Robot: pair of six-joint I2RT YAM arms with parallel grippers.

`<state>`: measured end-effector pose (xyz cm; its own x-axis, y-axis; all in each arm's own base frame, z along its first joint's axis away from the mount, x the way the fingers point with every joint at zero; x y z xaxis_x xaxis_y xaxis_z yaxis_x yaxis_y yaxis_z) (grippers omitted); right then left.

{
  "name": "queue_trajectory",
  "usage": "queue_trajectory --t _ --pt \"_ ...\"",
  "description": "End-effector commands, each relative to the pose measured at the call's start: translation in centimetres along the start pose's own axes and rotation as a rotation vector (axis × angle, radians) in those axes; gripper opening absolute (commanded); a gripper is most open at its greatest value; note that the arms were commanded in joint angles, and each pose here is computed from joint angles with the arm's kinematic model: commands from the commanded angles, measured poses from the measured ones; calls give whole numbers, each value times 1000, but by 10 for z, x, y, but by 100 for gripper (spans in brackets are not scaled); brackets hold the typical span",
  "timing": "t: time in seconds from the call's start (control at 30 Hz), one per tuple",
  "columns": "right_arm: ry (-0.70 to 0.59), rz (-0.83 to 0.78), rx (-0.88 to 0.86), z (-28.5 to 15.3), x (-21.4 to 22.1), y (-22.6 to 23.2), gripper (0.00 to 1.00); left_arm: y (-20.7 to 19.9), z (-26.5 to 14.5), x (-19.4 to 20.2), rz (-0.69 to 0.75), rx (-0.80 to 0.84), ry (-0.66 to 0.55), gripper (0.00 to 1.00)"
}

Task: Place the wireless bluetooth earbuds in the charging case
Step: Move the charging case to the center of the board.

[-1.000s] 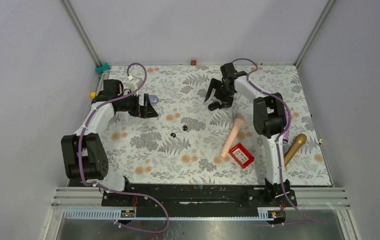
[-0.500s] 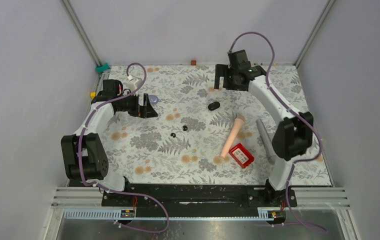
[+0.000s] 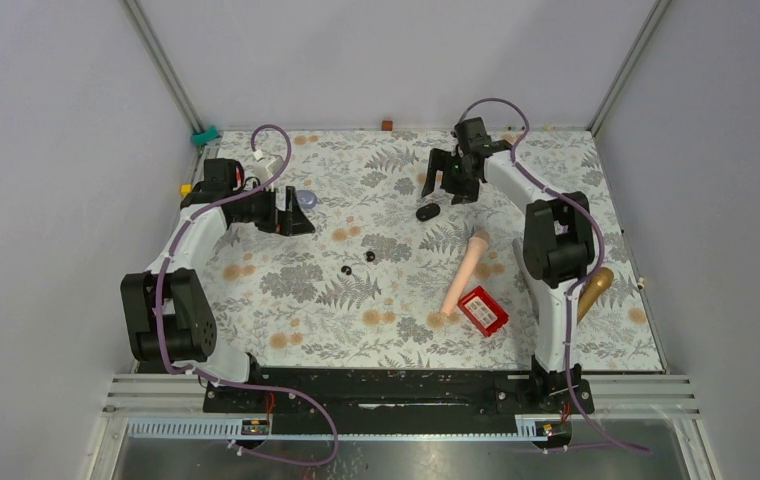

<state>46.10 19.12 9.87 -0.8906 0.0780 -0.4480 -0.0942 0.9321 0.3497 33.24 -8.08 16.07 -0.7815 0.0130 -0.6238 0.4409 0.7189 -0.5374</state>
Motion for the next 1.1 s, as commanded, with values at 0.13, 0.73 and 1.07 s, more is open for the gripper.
queue_trajectory --t 0.13,0.73,1.07 --pt "-6 77 43 23 -24 2 91 -7 -8 -19 68 17 -58 99" --pt "186 119 -81 66 6 29 86 -4 -3 -19 52 32 -47 99" --pt "284 53 -171 69 41 64 81 -8 -6 -19 63 33 -54 99"
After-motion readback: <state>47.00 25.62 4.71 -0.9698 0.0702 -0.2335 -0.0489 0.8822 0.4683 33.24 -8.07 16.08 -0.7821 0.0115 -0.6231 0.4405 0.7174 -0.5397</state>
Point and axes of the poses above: each gripper's point midway between its finger pads, its own z axis out along the fingers, its own y axis along the line the jaws close on, x = y × z, the point moved 2 cm from there along -z, back along the fingers, and after that the axes turned 4 degrees about -z, right-handed, at the moved point
